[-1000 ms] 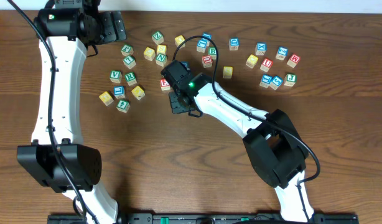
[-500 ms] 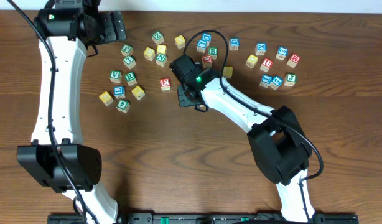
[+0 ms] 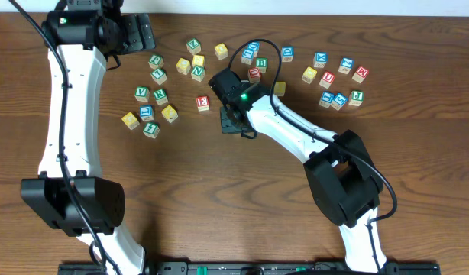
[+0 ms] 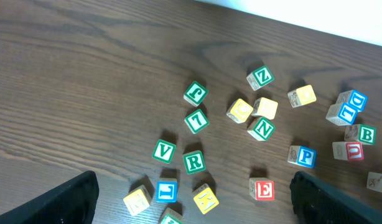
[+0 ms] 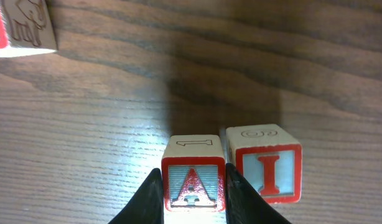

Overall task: Spell out AI2
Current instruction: 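Set the I block down right of the A block and release, then lift the right gripper and move it to the far right blocks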

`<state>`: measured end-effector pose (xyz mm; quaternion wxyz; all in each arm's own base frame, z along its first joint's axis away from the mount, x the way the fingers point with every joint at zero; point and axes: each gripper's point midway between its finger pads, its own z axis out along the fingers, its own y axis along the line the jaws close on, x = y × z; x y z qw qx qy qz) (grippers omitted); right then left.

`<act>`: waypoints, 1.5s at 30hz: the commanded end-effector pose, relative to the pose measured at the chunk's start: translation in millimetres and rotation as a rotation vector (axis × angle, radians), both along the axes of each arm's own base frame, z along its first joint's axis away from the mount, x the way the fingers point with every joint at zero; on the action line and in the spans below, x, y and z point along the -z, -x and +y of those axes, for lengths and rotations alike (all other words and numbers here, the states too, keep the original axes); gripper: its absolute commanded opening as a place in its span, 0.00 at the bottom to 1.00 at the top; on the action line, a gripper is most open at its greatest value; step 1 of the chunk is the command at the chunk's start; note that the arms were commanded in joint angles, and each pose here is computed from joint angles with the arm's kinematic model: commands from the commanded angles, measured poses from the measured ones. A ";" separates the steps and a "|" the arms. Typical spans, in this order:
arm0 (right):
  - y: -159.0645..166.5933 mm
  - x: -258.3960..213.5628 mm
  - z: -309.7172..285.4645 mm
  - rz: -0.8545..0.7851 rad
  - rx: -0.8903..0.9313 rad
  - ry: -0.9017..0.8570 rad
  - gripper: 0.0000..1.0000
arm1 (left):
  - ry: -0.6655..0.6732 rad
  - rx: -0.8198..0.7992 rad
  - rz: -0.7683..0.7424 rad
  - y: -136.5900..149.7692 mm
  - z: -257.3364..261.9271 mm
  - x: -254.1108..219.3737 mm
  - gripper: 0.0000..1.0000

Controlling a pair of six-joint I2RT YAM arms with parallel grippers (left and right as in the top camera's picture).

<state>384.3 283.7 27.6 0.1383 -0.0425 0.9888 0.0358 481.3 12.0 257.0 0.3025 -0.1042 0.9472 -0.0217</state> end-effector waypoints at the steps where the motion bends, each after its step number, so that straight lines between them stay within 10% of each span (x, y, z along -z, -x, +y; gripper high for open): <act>1: 2.9 8.2 -3.5 0.033 0.028 0.006 0.24 | -0.009 -0.003 0.001 -1.7 1.4 0.8 0.98; 33: -27.1 -95.3 -22.6 -0.123 -0.018 -0.093 0.35 | -0.009 -0.003 0.001 -1.7 1.4 0.8 0.98; 45: -88.5 -128.3 -99.6 -0.233 0.116 -0.076 0.38 | -0.009 -0.003 0.001 -1.7 1.4 0.8 0.97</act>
